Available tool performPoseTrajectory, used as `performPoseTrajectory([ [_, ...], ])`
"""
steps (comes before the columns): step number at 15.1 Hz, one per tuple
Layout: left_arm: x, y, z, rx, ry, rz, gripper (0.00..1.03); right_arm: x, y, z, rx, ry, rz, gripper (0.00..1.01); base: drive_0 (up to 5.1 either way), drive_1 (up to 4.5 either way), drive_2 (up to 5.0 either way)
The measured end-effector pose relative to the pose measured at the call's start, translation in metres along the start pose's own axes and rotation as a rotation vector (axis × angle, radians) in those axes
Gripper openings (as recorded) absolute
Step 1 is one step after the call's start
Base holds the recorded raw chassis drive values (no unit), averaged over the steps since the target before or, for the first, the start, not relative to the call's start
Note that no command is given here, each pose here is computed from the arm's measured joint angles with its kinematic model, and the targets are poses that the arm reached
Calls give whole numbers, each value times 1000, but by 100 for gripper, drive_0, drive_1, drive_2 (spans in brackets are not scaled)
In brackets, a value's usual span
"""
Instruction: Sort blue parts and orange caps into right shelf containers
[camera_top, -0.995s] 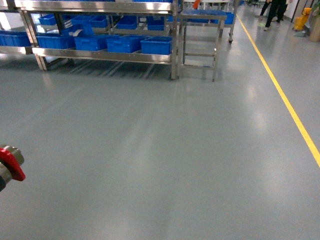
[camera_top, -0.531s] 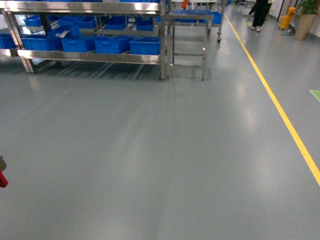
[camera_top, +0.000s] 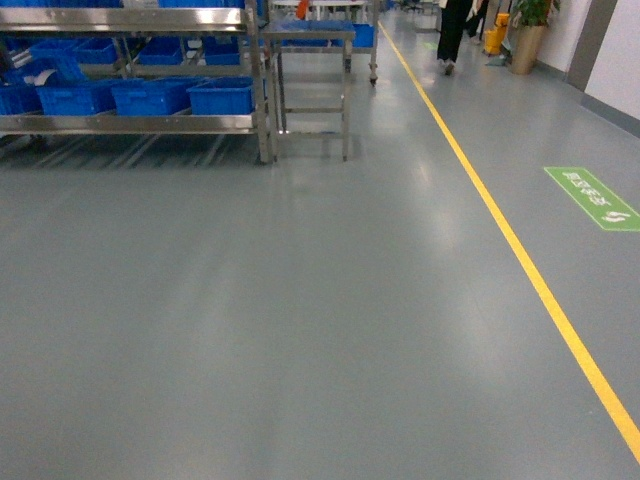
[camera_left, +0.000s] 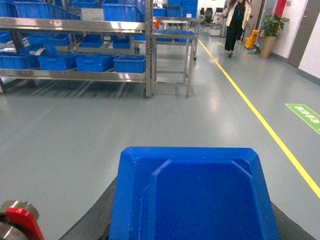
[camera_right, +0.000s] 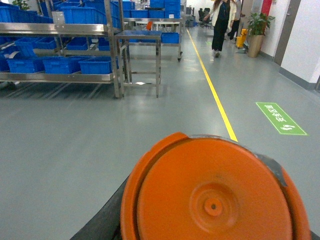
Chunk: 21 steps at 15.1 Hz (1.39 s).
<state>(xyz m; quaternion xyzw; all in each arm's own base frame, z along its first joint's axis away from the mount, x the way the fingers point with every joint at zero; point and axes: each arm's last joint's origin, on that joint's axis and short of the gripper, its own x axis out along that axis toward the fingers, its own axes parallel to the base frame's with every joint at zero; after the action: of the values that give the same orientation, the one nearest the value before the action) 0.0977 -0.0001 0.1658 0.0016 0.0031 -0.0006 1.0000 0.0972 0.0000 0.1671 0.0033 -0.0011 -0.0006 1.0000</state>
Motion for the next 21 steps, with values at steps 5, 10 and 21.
performPoseTrajectory([
  [5, 0, 0, 0, 0, -2, 0, 41, 0, 0, 0, 0, 0, 0, 44, 1, 426, -425],
  [10, 0, 0, 0, 0, 2, 1, 41, 0, 0, 0, 0, 3, 1, 44, -9, 419, -438],
  [21, 0, 0, 0, 0, -1, 0, 41, 0, 0, 0, 0, -1, 1, 44, 3, 433, -427],
])
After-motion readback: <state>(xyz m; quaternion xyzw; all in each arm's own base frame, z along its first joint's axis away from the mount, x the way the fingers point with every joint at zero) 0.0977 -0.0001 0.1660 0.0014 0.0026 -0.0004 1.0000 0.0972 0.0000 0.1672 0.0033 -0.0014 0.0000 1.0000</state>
